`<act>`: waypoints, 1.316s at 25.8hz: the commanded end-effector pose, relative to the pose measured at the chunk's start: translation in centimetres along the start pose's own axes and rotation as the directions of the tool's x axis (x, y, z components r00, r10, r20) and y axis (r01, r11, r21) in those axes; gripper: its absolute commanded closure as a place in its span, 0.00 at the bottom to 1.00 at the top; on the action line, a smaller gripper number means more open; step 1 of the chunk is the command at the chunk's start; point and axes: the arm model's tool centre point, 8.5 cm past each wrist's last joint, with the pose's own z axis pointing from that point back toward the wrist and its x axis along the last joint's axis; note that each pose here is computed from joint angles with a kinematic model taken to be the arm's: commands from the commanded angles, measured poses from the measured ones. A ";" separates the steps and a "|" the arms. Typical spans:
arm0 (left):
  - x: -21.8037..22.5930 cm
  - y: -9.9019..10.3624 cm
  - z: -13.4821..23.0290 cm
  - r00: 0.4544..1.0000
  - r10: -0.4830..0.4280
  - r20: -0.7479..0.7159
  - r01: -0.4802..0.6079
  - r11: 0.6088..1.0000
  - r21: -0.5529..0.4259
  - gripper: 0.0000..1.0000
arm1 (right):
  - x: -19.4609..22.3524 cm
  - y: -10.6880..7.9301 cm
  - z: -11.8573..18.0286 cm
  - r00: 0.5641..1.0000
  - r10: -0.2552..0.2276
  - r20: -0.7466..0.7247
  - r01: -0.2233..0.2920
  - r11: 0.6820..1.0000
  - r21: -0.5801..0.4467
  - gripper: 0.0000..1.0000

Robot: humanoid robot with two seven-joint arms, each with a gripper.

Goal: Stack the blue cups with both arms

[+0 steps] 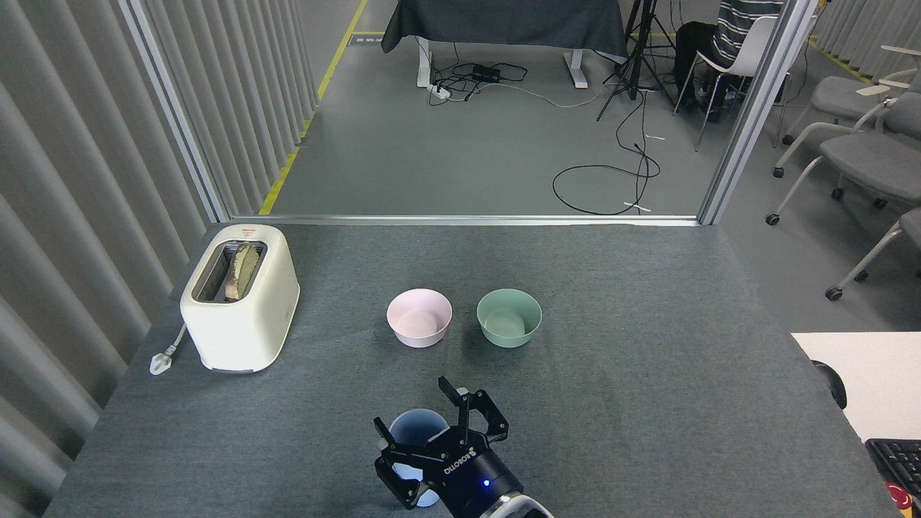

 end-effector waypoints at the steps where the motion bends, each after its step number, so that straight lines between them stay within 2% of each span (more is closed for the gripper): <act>1: 0.0 0.0 0.0 1.000 0.000 0.001 0.000 1.000 -0.001 0.00 | -0.9 -2.9 -0.1 0.999 -0.034 -0.021 0.032 0.994 -0.103 0.00; 3: 0.0 0.0 0.0 1.000 -0.001 0.001 0.001 1.000 -0.001 0.00 | -2.6 -2.2 0.6 0.998 -0.027 -0.060 0.022 0.996 -0.087 0.00; 5: 0.0 0.1 0.0 1.000 -0.002 0.000 0.002 1.000 0.002 0.00 | -5.8 -0.5 2.7 0.992 -0.003 -0.128 -0.002 0.999 -0.042 0.00; 7: 0.0 0.1 0.0 1.000 -0.002 0.000 0.002 1.000 0.002 0.00 | -8.1 2.2 6.0 0.984 0.020 -0.179 -0.019 1.000 0.011 0.00; 10: 0.0 0.1 -0.2 1.000 -0.001 0.000 0.001 1.000 0.005 0.00 | -10.6 5.1 11.2 0.967 0.053 -0.248 -0.050 0.999 0.016 0.00; 13: 0.1 0.2 -0.3 1.000 0.001 0.000 -0.001 1.000 0.010 0.00 | -11.4 8.0 17.1 0.937 0.033 -0.348 -0.032 0.999 0.009 0.00; 17: 0.1 0.4 -0.6 1.000 0.000 -0.001 0.000 1.000 0.018 0.00 | -11.0 9.8 21.8 0.904 0.013 -0.427 -0.018 1.000 -0.009 0.00; 22: -0.1 0.7 -0.7 1.000 -0.006 -0.002 0.006 1.000 0.026 0.00 | -10.0 11.3 23.5 0.899 -0.003 -0.438 0.018 0.999 0.030 0.00; 34: -0.3 0.7 -0.7 1.000 -0.009 -0.004 0.009 1.000 0.025 0.00 | -9.5 11.6 23.3 0.902 -0.026 -0.432 0.043 0.999 0.029 0.00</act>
